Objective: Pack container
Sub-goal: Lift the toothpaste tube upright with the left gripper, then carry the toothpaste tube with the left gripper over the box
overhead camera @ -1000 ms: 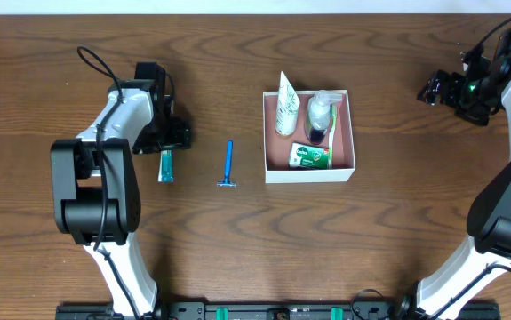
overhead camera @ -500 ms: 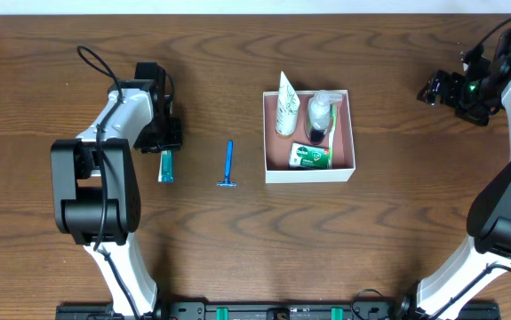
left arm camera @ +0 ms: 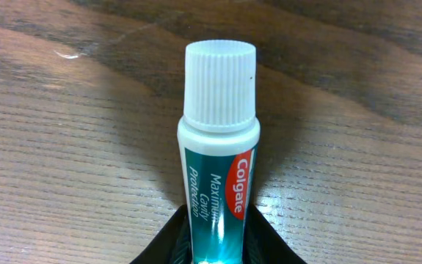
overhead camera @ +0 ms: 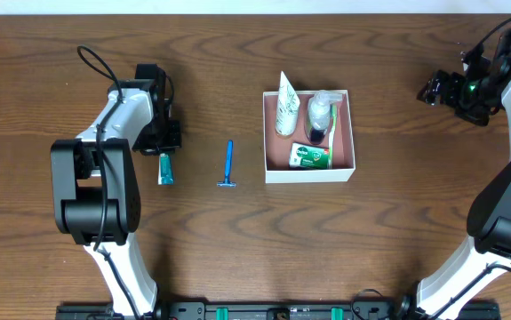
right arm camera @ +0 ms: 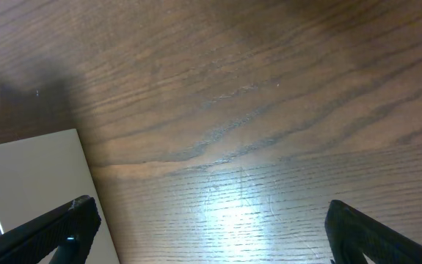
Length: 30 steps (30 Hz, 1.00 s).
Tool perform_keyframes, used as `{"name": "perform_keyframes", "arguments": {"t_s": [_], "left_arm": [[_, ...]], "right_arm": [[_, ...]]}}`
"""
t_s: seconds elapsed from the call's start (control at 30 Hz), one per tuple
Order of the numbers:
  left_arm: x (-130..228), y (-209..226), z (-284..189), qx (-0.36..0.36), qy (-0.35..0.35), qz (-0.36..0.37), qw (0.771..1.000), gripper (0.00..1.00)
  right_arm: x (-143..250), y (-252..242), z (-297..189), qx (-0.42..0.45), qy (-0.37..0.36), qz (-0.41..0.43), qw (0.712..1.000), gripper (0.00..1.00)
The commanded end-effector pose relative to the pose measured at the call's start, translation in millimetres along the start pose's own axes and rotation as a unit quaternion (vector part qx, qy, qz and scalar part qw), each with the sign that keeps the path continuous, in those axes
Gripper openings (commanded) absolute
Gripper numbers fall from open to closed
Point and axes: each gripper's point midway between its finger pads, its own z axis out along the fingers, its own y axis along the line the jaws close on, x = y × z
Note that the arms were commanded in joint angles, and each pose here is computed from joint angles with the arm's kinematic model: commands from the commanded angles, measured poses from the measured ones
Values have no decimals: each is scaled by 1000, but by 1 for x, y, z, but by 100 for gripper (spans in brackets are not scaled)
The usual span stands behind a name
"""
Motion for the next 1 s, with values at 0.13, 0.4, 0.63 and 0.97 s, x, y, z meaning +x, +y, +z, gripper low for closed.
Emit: {"name": "perform_keyframes", "arguments": {"t_s": [0.13, 0.4, 0.63, 0.97], "left_arm": [[-3, 7, -16, -11, -14, -1, 1000, 22], [-11, 5, -67, -3, -64, -9, 998, 22], [-8, -23, -158, 52, -177, 15, 983, 22], [36, -104, -268, 116, -325, 129, 930, 22]], "right_arm": [[-7, 0, -5, 0, -11, -5, 1000, 99], [-7, 0, -5, 0, -11, -5, 1000, 99], [-7, 0, -6, 0, -11, -5, 1000, 99], [-7, 0, -6, 0, -11, -5, 1000, 99]]}}
